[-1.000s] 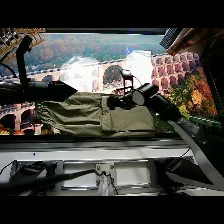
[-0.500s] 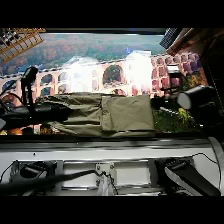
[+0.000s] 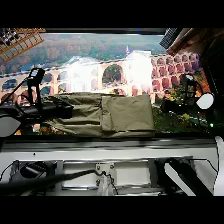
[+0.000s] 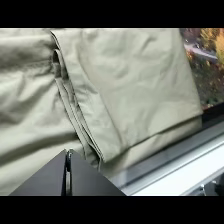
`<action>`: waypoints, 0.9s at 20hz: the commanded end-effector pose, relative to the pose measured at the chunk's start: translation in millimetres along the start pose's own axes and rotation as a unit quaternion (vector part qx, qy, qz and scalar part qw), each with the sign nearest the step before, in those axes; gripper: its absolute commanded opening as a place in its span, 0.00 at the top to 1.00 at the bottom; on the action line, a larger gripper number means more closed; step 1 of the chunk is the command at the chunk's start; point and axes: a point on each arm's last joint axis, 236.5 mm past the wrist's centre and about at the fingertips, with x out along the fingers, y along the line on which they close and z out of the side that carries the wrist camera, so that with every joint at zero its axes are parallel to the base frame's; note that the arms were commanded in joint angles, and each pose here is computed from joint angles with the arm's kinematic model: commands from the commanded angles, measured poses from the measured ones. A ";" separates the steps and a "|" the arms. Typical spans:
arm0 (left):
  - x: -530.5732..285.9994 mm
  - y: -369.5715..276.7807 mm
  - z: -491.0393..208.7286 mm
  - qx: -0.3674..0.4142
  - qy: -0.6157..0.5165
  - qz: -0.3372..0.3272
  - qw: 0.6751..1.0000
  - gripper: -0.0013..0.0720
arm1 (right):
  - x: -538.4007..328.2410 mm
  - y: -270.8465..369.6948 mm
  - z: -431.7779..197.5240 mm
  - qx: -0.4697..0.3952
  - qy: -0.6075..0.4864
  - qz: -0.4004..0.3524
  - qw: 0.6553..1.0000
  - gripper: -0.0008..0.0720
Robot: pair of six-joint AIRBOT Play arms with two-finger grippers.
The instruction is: Fold the clothes and pants, and hang the long-sleeved shirts on hangers.
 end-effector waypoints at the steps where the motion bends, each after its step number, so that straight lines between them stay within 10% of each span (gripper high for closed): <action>1: 11.2 3.8 5.8 0.001 -0.004 0.006 1.000 0.95 | 45.2 -10.9 3.3 0.006 0.011 0.011 1.000 0.31; 3: 21.0 7.4 2.6 -0.004 0.010 0.011 1.000 0.45 | 74.0 -1.6 2.2 0.022 0.029 0.063 0.997 0.31; 4: 26.1 9.5 0.8 -0.006 0.018 0.013 1.000 0.39 | 84.0 2.7 1.9 0.037 0.037 0.091 0.995 0.31; 12: 60.5 2.2 -6.4 -0.053 0.054 -0.014 0.997 0.39 | 123.8 2.0 -0.1 0.072 0.060 0.146 0.985 0.31; 18: 80.5 2.4 -11.8 -0.077 0.074 -0.020 0.994 0.39 | 123.2 46.2 -8.2 0.071 0.084 0.212 0.971 0.55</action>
